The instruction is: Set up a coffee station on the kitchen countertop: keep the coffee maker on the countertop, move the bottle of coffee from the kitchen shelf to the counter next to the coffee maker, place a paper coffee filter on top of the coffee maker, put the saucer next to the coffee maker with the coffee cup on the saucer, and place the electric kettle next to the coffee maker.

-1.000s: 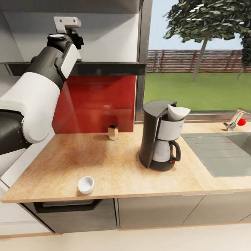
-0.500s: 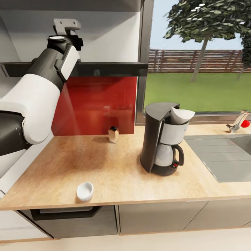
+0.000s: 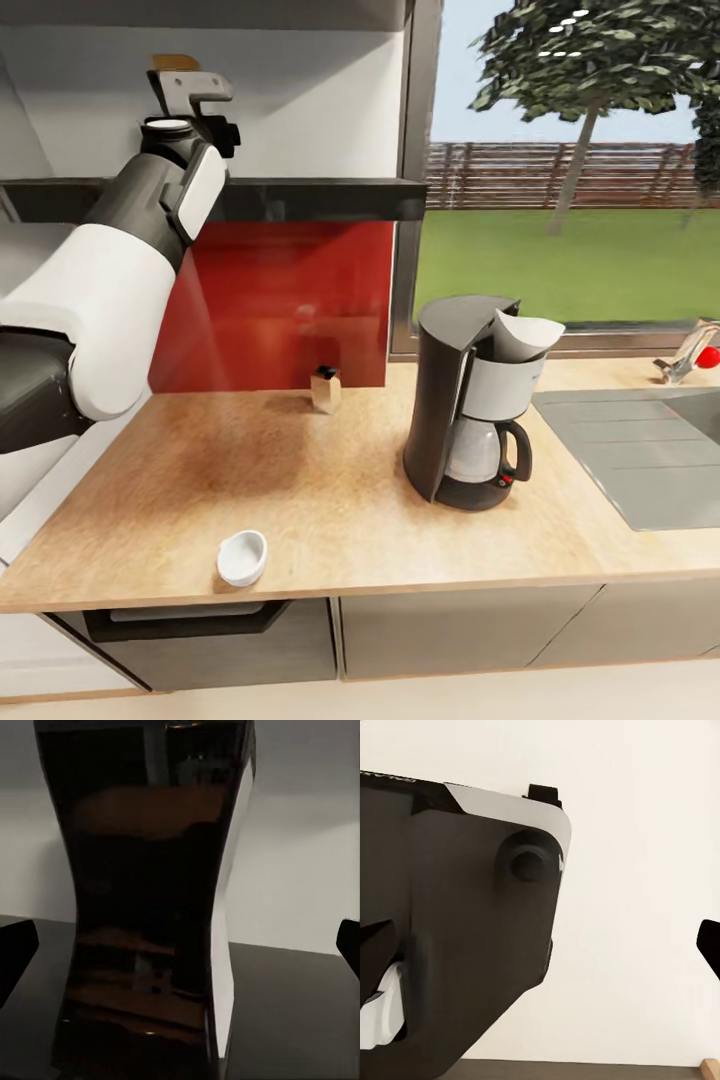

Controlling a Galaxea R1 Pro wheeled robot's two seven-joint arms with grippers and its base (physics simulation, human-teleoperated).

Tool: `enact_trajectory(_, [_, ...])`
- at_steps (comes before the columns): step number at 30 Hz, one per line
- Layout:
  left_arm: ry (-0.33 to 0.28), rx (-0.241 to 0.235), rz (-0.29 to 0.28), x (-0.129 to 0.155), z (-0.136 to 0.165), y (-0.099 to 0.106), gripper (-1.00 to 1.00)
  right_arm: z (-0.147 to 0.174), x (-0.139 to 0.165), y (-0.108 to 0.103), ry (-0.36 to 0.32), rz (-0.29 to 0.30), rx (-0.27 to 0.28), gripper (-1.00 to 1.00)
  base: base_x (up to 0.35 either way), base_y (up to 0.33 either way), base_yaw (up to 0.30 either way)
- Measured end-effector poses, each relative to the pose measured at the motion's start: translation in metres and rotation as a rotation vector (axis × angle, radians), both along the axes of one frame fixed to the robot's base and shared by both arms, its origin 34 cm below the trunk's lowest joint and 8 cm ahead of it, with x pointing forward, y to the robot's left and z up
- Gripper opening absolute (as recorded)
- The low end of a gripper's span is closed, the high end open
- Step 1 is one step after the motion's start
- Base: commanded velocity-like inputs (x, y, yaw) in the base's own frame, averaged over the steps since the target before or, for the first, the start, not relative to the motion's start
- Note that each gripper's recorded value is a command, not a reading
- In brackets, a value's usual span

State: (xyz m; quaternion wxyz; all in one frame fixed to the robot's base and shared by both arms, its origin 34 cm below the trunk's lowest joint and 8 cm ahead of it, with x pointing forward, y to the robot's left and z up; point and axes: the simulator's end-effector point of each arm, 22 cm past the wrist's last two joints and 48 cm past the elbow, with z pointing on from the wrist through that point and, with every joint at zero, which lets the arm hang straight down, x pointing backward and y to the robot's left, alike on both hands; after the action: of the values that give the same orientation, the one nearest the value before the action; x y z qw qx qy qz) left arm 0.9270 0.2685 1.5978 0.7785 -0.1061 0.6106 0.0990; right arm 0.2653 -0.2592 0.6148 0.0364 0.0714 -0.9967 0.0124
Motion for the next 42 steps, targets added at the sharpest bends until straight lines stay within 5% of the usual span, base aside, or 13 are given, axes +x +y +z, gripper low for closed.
enact_trajectory(37, [-0.019,0.003,0.003,-0.0002,0.0017,0.0008,1.00,-0.0001,0.0001,0.0002,0.000,0.000,0.001,1.00,0.056,0.014,0.000])
enact_trajectory(38, [-0.019,0.004,0.002,-0.0002,0.0018,0.0005,-1.00,-0.0001,0.0001,0.0002,0.000,0.000,0.001,1.00,0.000,0.000,0.000])
enact_trajectory(42, [-0.015,0.008,0.004,0.0000,0.0009,0.0001,-1.00,-0.0001,0.0001,0.0002,0.000,0.000,0.001,1.00,0.000,0.000,0.000])
